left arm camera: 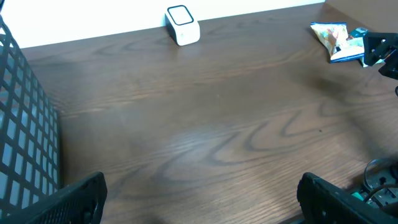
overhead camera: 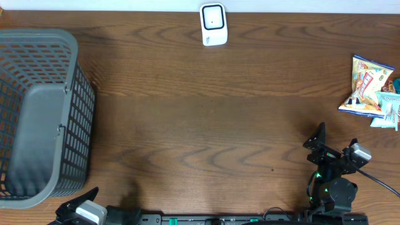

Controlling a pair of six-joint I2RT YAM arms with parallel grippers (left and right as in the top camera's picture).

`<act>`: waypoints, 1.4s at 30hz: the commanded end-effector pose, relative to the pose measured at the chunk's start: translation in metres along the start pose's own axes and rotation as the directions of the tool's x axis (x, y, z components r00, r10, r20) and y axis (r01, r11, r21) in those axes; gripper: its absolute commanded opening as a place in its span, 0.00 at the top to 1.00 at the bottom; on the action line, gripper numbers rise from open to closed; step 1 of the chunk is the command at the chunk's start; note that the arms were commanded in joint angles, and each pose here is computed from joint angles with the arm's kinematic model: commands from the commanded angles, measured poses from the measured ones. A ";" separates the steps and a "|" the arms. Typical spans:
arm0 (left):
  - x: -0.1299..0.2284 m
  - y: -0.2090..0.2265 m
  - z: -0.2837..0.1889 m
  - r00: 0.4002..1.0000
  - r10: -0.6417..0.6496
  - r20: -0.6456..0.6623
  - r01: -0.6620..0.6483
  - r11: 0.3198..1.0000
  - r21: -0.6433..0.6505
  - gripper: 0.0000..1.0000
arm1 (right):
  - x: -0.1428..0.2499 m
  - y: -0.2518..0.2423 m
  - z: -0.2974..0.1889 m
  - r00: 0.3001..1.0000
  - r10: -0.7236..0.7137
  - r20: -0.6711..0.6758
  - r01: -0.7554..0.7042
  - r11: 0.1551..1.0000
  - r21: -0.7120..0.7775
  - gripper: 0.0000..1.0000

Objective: Scan the item barcode

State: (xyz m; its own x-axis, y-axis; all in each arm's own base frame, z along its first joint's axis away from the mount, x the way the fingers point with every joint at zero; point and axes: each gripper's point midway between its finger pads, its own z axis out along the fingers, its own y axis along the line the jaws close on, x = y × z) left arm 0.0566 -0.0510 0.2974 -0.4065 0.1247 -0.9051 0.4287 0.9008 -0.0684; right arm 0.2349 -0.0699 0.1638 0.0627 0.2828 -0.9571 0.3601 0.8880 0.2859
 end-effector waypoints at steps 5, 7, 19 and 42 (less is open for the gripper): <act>0.005 -0.002 -0.001 1.000 0.001 -0.015 0.000 1.000 0.008 0.02 | 0.000 -0.001 0.000 1.000 -0.013 0.002 0.013 1.000 0.009 0.01; 0.004 -0.001 -0.001 1.000 0.001 -0.011 0.000 1.000 0.001 0.02 | 0.000 -0.001 0.000 1.000 -0.013 0.002 0.013 1.000 0.008 0.01; -0.019 0.022 0.050 0.993 -0.016 0.117 0.028 0.995 -0.097 0.02 | 0.000 -0.001 0.000 1.000 -0.013 0.002 0.013 1.000 0.008 0.01; 0.033 0.101 0.182 0.940 0.062 0.334 0.038 0.958 -0.283 0.02 | 0.000 -0.001 0.000 1.000 -0.013 0.002 0.013 1.000 0.008 0.01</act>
State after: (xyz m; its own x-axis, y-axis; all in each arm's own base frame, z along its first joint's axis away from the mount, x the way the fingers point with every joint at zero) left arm 0.2293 -0.0354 0.1969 -0.0772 0.0273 -0.9966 0.1879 0.9821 0.0123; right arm 0.2349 -0.0699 0.1639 0.0631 0.2827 -0.9571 0.3600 0.8880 0.2860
